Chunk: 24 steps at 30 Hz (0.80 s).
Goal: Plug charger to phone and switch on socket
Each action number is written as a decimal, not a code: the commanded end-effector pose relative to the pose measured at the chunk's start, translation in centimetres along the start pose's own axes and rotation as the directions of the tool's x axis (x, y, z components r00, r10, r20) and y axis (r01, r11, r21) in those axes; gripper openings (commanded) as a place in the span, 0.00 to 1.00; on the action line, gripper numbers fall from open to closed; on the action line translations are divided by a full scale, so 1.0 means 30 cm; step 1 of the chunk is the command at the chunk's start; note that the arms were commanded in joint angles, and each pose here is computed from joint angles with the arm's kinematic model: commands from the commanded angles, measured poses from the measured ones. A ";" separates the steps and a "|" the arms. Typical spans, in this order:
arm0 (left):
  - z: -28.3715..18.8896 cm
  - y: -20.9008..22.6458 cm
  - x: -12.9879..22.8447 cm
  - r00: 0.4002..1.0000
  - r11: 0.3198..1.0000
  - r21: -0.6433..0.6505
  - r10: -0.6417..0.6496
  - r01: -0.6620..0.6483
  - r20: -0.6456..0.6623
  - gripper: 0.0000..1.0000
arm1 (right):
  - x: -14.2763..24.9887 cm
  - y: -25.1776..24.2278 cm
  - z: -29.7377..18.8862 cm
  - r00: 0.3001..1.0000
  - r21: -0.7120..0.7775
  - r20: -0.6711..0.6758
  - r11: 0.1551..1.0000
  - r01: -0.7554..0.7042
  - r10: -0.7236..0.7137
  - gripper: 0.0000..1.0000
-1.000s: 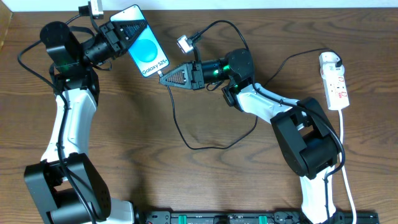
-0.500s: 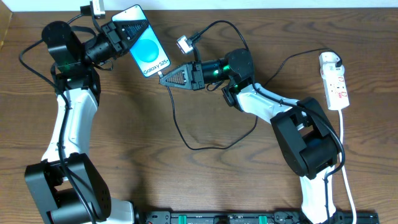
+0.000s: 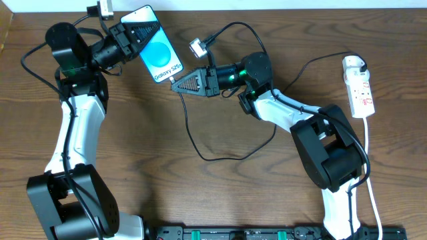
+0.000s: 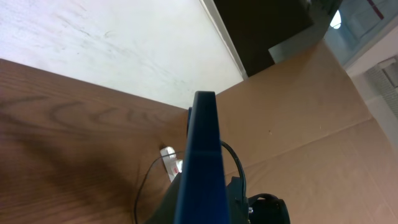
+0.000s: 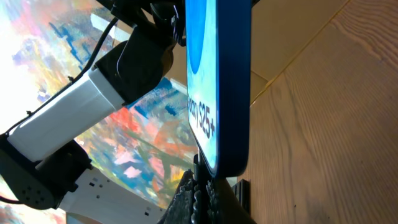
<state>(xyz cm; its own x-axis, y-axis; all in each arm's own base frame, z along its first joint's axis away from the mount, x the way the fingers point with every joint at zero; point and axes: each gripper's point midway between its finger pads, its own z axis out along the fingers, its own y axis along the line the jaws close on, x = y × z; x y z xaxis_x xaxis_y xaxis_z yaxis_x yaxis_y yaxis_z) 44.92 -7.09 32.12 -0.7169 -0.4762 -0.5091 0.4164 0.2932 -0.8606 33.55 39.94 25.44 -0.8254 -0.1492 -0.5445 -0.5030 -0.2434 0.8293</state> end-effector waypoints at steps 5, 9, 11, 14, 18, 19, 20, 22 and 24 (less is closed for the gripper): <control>0.012 -0.054 0.060 0.995 0.997 0.067 0.044 -0.038 -0.091 0.07 | -0.070 0.010 -0.003 0.996 0.009 0.091 1.000 0.020 -0.021 0.01; 0.011 -0.056 0.063 0.994 0.997 0.071 0.047 -0.040 -0.097 0.08 | -0.074 0.012 -0.003 0.995 0.007 0.098 1.000 0.009 -0.010 0.01; 0.011 -0.056 0.063 0.994 0.997 0.071 0.047 -0.040 -0.097 0.07 | -0.078 0.017 -0.004 0.994 0.003 0.105 1.000 0.011 -0.011 0.01; 0.011 -0.056 0.063 0.994 0.997 0.071 0.047 -0.040 -0.096 0.07 | -0.084 0.022 -0.005 0.993 -0.001 0.115 1.000 0.004 -0.004 0.01; 0.012 -0.053 0.059 0.995 0.997 0.066 0.047 -0.041 -0.089 0.08 | -0.093 0.021 -0.006 0.992 0.000 0.130 1.000 -0.004 0.004 0.01; 0.012 -0.052 0.057 0.995 0.997 0.064 0.047 -0.042 -0.086 0.07 | -0.095 0.021 -0.006 0.991 0.001 0.133 1.000 -0.004 0.004 0.01; 0.012 -0.050 0.053 0.996 0.997 0.060 0.047 -0.042 -0.080 0.08 | -0.097 0.020 -0.006 0.990 0.001 0.138 1.000 -0.004 0.004 0.01; 0.012 -0.049 0.052 0.996 0.997 0.058 0.047 -0.043 -0.077 0.07 | -0.104 0.019 -0.007 0.989 0.003 0.149 1.000 -0.005 0.004 0.01; 0.013 -0.049 0.052 0.996 0.997 0.058 0.047 -0.043 -0.077 0.08 | -0.107 0.019 -0.008 0.988 0.004 0.155 1.000 -0.006 0.006 0.01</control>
<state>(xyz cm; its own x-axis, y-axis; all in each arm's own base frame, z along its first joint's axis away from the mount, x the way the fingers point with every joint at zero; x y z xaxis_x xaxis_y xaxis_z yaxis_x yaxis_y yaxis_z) 44.72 -7.22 32.17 -0.7155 -0.4619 -0.5242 0.4337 0.2945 -0.8515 33.36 39.88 25.71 -0.8376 -0.1574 -0.5232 -0.4793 -0.2477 0.8419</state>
